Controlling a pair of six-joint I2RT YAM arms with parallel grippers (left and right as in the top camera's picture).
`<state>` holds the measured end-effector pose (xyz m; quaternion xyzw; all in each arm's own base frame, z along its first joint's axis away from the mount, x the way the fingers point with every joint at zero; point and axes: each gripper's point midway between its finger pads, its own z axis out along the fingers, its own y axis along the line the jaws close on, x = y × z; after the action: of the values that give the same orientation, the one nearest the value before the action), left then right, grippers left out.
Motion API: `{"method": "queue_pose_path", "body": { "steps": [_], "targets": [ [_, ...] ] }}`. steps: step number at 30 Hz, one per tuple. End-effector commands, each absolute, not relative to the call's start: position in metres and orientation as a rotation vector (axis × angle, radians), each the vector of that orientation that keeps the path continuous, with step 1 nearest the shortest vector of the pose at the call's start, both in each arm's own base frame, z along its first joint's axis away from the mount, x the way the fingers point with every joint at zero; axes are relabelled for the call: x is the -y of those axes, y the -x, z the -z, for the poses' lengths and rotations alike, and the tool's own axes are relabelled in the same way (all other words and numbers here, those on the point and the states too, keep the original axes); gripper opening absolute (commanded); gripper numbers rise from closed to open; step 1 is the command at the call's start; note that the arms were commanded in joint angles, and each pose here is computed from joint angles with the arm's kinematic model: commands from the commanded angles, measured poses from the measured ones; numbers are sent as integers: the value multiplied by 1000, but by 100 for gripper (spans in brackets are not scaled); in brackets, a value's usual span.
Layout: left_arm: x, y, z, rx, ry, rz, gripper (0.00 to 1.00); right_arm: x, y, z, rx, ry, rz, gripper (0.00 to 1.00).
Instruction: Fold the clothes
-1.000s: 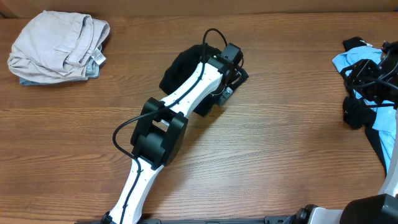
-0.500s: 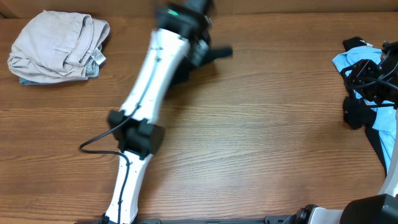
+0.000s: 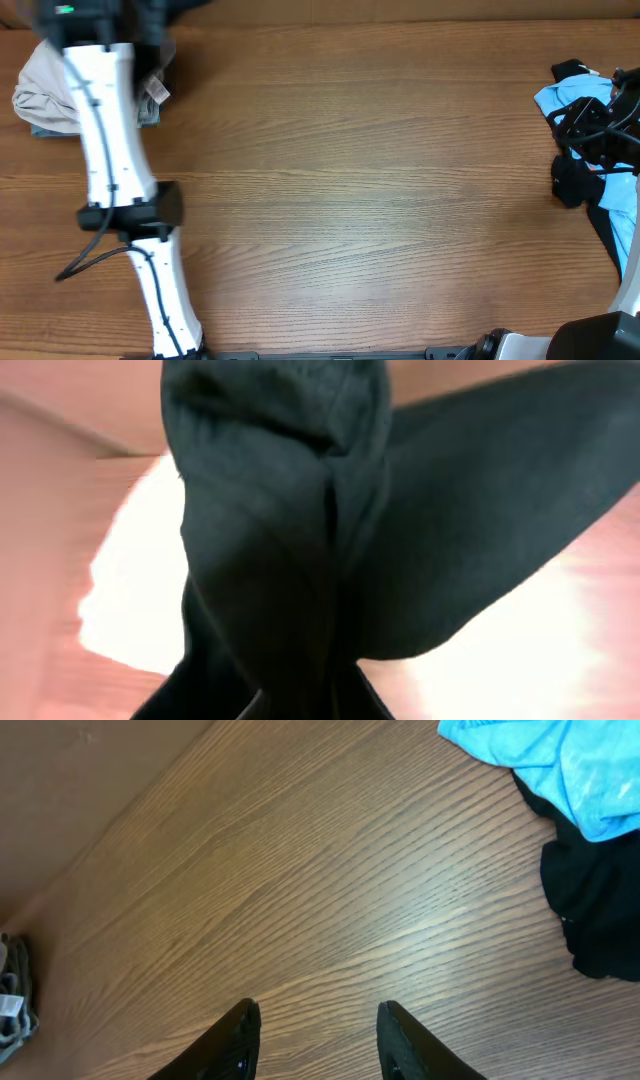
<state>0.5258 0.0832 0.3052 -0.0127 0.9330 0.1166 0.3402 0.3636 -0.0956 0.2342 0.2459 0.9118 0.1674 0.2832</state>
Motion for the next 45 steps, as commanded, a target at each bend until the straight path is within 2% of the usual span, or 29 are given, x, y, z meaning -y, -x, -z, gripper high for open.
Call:
{"method": "queue_pose_path", "body": {
  "steps": [1,6,11,17,24,25,27,29,30,31,35,39,45],
  "targets": [
    [-141,-522,-333,-2330,102,-401,4,96,-363,-232,-2448,-654,-439,41],
    [-219,-527,-359,-2172,244,-473,4,96,-363,-232,-2451,-656,-440,41],
    [-259,-543,-352,-2115,201,-454,4,96,-358,-229,-2472,-670,-433,41],
    [-284,-561,-287,-2212,183,-468,4,96,-351,-220,-2527,-686,-343,41],
    [-229,-572,-194,-2425,190,-268,6,87,-356,-222,-2527,-645,-350,42],
    [-215,-571,-179,-2468,185,-230,8,87,-357,-222,-2524,-643,-350,42],
    [-188,-568,-154,-2543,160,-159,26,88,-358,-222,-2522,-641,-349,42],
    [-159,-562,-132,-2620,109,-93,64,88,-358,-223,-2520,-640,-348,46],
    [-144,-559,-122,-2656,81,-68,92,88,-358,-223,-2520,-640,-348,47],
    [-131,-558,-115,-2679,56,-54,100,88,-358,-223,-2518,-639,-347,48],
    [-91,-558,-115,-2707,-22,-23,100,89,-362,-226,-2500,-629,-345,48],
    [-61,-562,-150,-2668,-50,-8,100,89,-366,-236,-2475,-611,-351,49],
    [-40,-557,-218,-2573,-97,-11,100,89,-370,-281,-2411,-534,-324,64]
  ]
}}
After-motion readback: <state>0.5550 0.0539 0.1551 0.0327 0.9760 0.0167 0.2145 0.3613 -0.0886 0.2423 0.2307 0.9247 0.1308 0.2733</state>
